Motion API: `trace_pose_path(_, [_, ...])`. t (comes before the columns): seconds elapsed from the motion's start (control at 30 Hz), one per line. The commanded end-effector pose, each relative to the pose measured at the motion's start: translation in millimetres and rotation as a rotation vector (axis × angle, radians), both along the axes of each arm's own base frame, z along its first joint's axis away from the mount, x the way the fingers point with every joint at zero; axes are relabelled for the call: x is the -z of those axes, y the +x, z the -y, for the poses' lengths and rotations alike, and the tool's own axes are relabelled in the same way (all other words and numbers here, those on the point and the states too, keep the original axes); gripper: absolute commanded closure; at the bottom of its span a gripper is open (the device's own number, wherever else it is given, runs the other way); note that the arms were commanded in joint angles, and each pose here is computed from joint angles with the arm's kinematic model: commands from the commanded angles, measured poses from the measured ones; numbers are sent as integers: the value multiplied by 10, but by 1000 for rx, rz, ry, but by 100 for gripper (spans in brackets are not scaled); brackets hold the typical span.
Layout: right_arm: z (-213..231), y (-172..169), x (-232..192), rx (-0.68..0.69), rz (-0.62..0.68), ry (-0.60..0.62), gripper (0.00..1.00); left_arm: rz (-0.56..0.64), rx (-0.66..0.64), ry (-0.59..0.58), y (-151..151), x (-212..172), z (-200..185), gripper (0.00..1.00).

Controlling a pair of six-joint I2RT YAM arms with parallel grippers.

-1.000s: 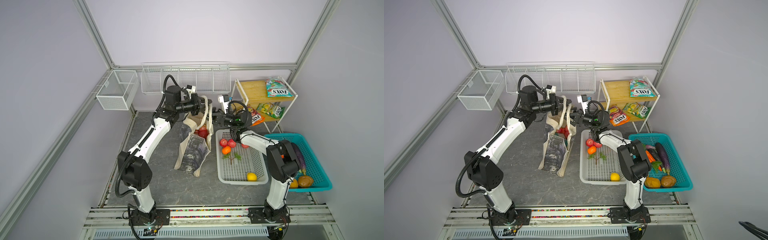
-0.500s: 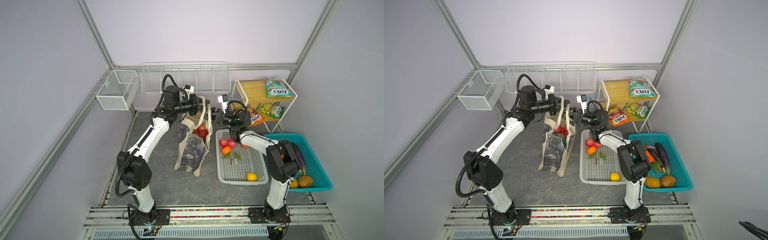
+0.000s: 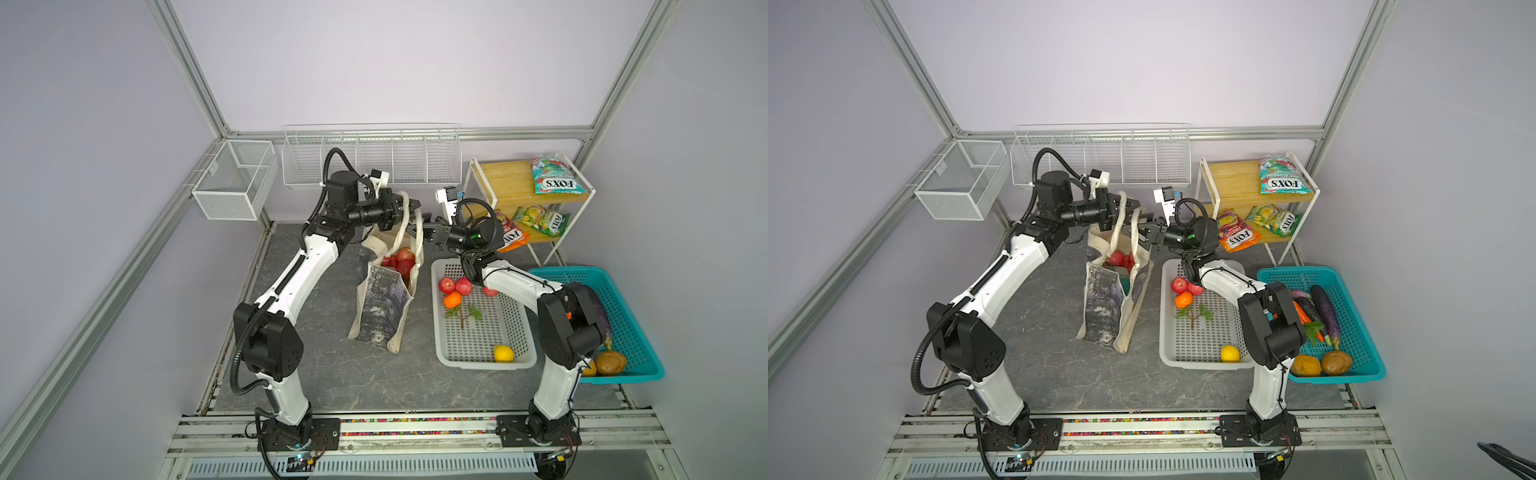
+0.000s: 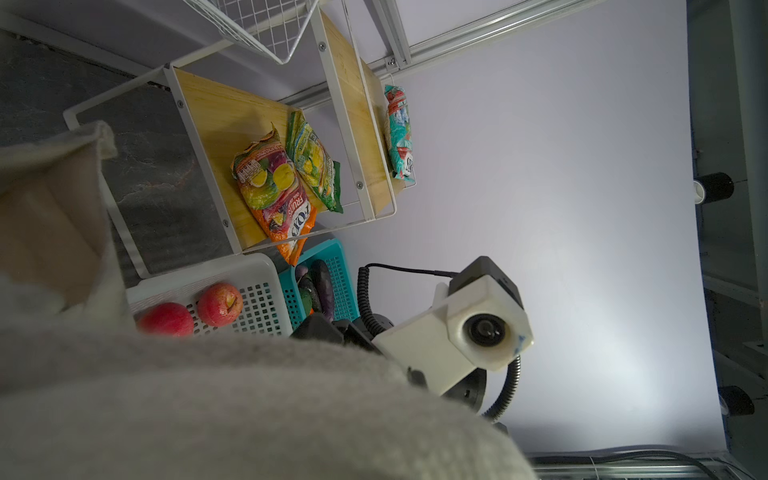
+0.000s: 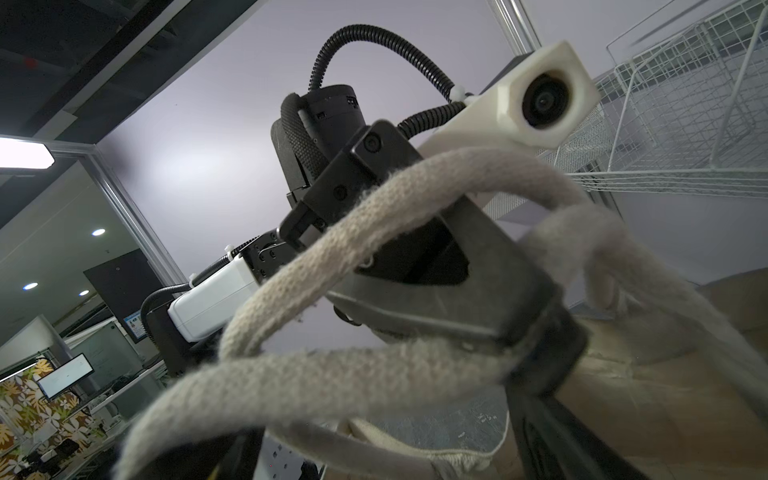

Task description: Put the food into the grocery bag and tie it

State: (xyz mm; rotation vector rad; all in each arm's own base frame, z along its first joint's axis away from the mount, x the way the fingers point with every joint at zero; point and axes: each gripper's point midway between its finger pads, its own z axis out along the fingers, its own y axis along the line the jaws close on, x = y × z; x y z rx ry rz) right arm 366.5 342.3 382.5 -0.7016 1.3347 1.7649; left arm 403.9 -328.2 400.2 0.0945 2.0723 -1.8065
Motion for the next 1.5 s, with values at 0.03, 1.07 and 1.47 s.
trace_pose_path(0.03, [98, -602, -864, -67, 266, 123, 8, -13, -98, 43, 242, 232, -119, 100])
trace_pose_path(1.07, [-109, -770, -1001, -112, 232, 155, 0, 173, -279, 900, 200, 905, -735, 100])
trace_pose_path(1.47, [-384, -922, -744, -192, 182, 97, 2, 169, -308, 906, 239, 1017, -755, 100])
